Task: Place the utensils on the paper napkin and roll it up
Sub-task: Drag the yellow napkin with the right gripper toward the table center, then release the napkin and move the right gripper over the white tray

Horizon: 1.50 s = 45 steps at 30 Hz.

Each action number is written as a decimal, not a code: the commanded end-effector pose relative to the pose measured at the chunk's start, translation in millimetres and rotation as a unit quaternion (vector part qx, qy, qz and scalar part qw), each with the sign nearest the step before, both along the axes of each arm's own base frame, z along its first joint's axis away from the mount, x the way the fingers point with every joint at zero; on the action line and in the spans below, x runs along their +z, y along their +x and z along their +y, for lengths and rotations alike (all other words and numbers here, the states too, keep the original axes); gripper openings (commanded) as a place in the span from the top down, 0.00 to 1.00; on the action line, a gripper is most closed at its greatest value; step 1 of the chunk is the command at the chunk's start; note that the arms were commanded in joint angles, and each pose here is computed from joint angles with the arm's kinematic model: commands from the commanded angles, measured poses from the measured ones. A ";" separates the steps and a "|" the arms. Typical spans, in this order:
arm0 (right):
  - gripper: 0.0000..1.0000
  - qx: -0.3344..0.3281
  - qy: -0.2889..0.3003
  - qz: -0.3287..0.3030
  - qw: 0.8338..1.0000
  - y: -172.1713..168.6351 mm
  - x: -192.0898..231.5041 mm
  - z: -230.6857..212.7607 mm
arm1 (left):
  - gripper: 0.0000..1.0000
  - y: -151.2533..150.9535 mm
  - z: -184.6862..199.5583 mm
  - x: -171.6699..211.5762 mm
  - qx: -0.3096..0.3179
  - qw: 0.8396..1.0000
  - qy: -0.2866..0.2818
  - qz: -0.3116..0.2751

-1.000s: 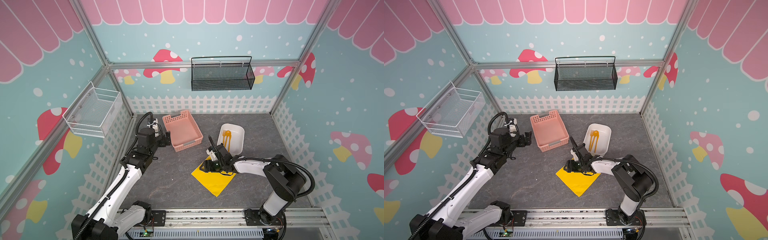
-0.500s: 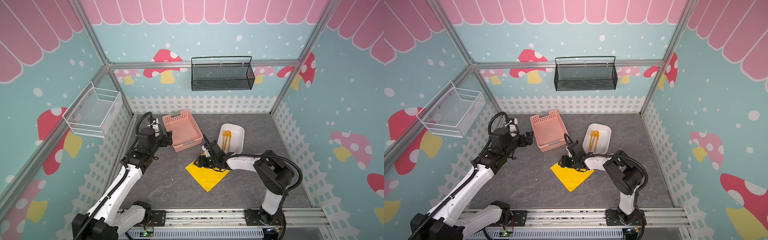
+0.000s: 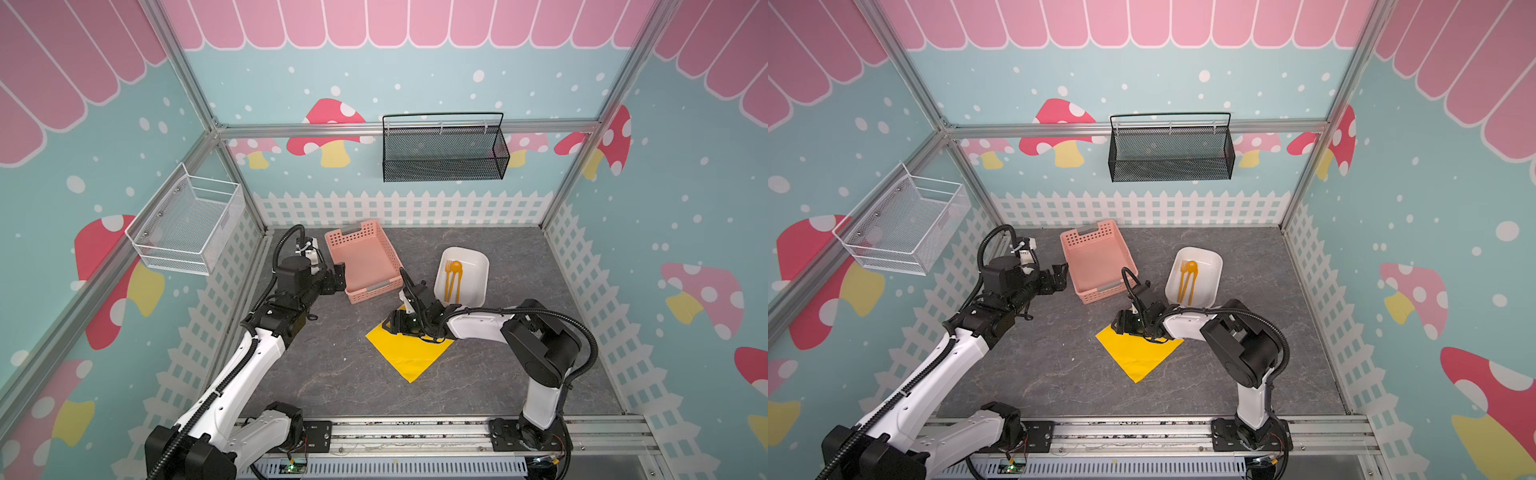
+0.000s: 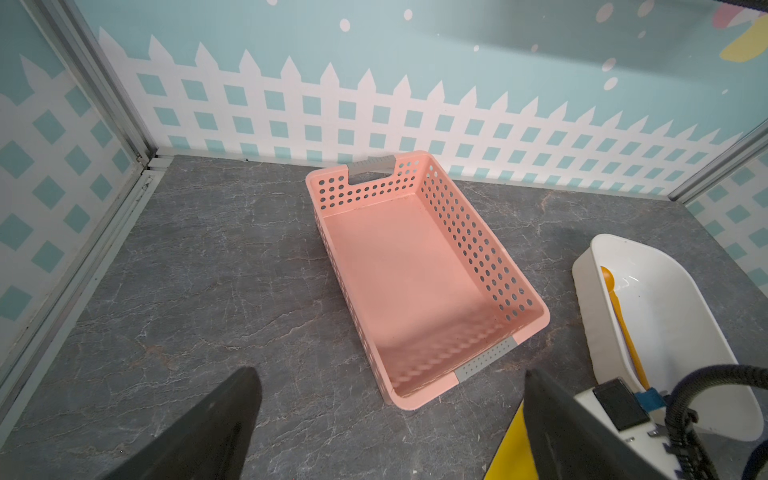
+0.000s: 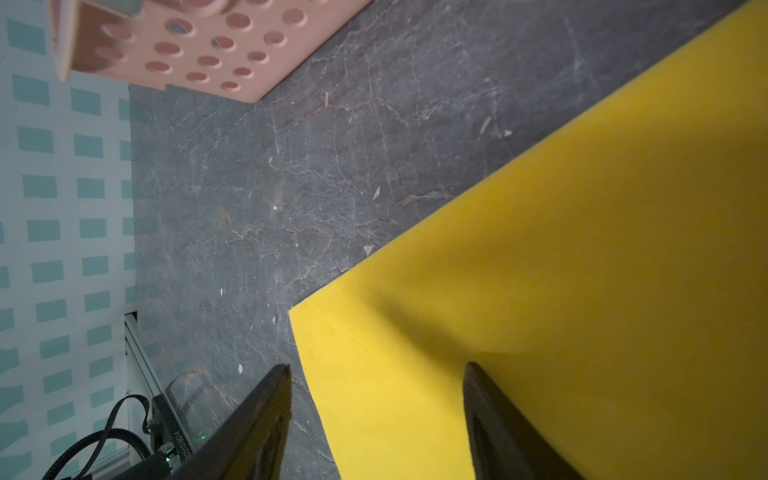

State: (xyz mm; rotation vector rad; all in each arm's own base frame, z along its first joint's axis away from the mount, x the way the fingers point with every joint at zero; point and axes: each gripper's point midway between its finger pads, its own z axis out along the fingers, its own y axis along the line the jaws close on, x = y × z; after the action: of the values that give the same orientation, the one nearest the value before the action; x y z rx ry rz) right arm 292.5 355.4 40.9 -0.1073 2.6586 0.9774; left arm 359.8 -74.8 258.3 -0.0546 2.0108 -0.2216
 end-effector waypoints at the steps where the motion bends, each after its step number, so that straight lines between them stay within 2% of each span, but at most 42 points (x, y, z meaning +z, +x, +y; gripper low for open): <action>1: 0.32 -0.004 -0.018 0.018 1.000 -3.6 -11.9 -1.5 | 0.00 0.5 -1.3 -5.2 -0.003 1.000 -0.003 0.005; 11: 0.29 0.019 -0.020 -0.043 0.999 17.1 43.7 5.3 | 0.00 0.0 9.3 -2.7 0.016 1.000 0.021 -0.002; 16: 0.28 0.024 -0.017 -0.072 0.997 30.4 76.3 -6.7 | 0.00 0.8 15.2 -4.4 0.027 0.999 0.037 -0.003; 25: 0.28 -0.018 -0.069 -0.096 0.993 75.6 109.1 -79.6 | 0.00 5.3 15.9 -11.4 0.030 0.999 0.044 0.007; 32: 0.28 -0.062 -0.143 -0.092 0.983 117.1 106.4 -145.1 | 0.00 10.1 16.9 -16.2 0.035 0.998 0.050 0.015; 37: 0.39 -0.085 -0.194 -0.076 0.974 144.9 93.6 -171.8 | 0.00 10.9 16.0 -18.5 0.034 0.998 0.048 0.018; 45: 0.55 -0.122 -0.211 -0.032 0.969 178.6 58.7 -195.0 | 0.00 7.6 19.3 -18.1 0.041 0.998 0.051 0.017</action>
State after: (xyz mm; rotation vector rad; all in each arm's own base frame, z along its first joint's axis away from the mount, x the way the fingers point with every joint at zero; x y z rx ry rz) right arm 468.5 172.7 106.2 0.0551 2.6593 0.3688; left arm 369.5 -61.7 239.0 -0.0687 2.0534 -0.0956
